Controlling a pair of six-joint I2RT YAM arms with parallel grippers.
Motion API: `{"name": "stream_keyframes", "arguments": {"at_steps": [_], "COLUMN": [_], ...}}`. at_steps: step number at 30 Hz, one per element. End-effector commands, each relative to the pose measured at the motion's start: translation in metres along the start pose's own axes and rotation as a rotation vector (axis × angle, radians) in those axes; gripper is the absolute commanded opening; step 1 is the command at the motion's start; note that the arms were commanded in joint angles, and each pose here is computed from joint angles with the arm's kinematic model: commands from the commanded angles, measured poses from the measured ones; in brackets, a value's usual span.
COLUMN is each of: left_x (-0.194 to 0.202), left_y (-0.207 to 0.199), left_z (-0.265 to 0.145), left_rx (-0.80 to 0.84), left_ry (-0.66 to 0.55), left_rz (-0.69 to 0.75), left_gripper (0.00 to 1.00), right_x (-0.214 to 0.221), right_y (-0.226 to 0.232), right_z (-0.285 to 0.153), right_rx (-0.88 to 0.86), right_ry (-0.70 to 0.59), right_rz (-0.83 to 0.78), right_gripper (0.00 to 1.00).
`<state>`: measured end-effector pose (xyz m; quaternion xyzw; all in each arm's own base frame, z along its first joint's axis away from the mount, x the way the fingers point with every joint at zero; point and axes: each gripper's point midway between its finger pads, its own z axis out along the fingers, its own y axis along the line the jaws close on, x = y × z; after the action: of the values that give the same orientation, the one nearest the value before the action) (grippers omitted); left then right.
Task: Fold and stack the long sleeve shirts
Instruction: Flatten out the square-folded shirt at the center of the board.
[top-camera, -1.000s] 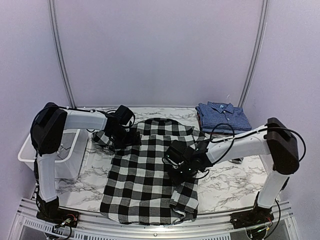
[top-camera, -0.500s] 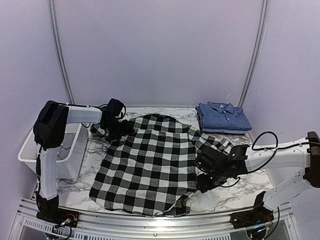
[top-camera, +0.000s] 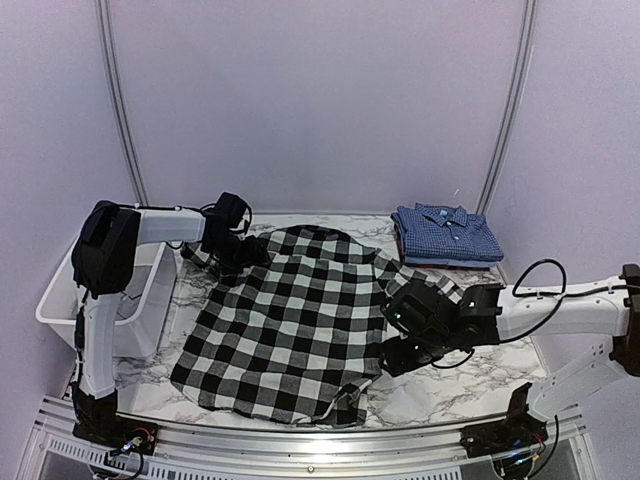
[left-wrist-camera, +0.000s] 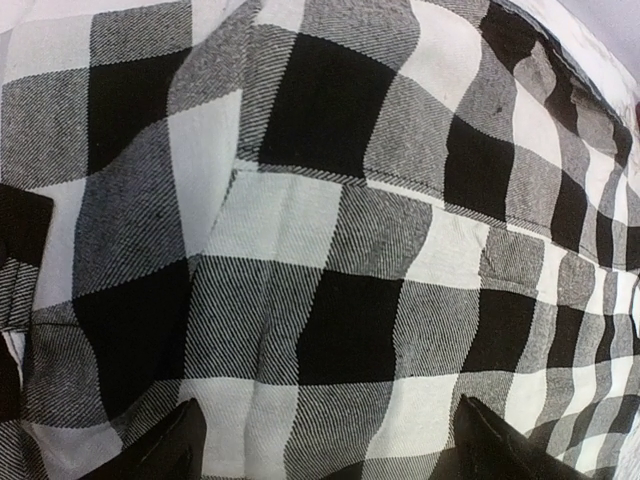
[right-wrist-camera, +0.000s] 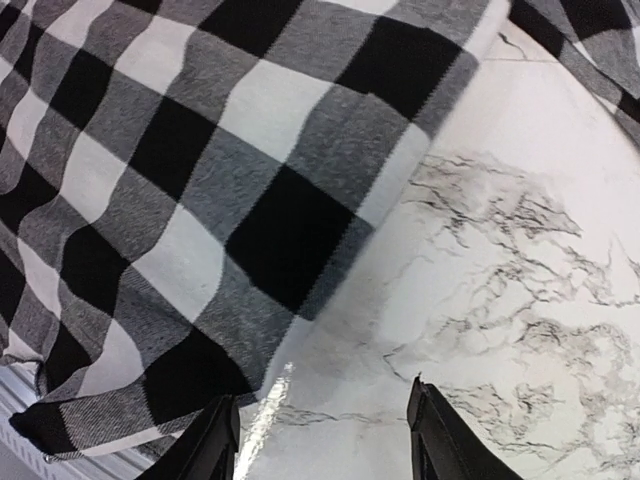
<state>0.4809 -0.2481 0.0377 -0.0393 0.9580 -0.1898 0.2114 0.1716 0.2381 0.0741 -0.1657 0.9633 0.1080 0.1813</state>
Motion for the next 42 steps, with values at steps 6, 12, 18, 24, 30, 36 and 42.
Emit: {"name": "stream_keyframes", "arguments": {"at_steps": [6,12,18,24,30,36,42], "left_x": [-0.006,-0.004,-0.005,-0.004,-0.005,-0.005,-0.005], "left_y": [-0.012,-0.009,-0.004,0.000,0.002,0.006,0.015], "left_z": [-0.015,-0.010,-0.010,-0.008,-0.007,-0.004,0.002], "left_rx": [0.011,0.000,-0.013,-0.020,-0.022,-0.031,-0.048], "left_ry": [0.006,0.018,0.019,0.025,0.026,0.029,0.034], "left_rz": [0.048,0.052,0.048,0.045,0.041,0.034,0.021], "left_gripper": [0.89,0.89,0.89,0.89,0.89,0.89,0.89], "right_x": [0.025,0.047,0.044,0.034,0.032,0.027,0.045], "right_y": [0.071,0.093,0.099,0.110,0.113,0.098,0.082], "right_z": [-0.022,-0.031,-0.021,-0.009,0.001,-0.002,-0.006], "right_rx": [-0.146,-0.200,-0.152,-0.139,-0.112,-0.030,-0.001], "right_ry": [-0.064,-0.079,-0.108,-0.137,-0.135,-0.153,-0.087], "right_rz": [-0.191,-0.239,-0.197,-0.152,-0.128,-0.110,-0.136], "right_gripper": [0.52,0.53,0.55,0.56,0.54,0.25,0.01]}}
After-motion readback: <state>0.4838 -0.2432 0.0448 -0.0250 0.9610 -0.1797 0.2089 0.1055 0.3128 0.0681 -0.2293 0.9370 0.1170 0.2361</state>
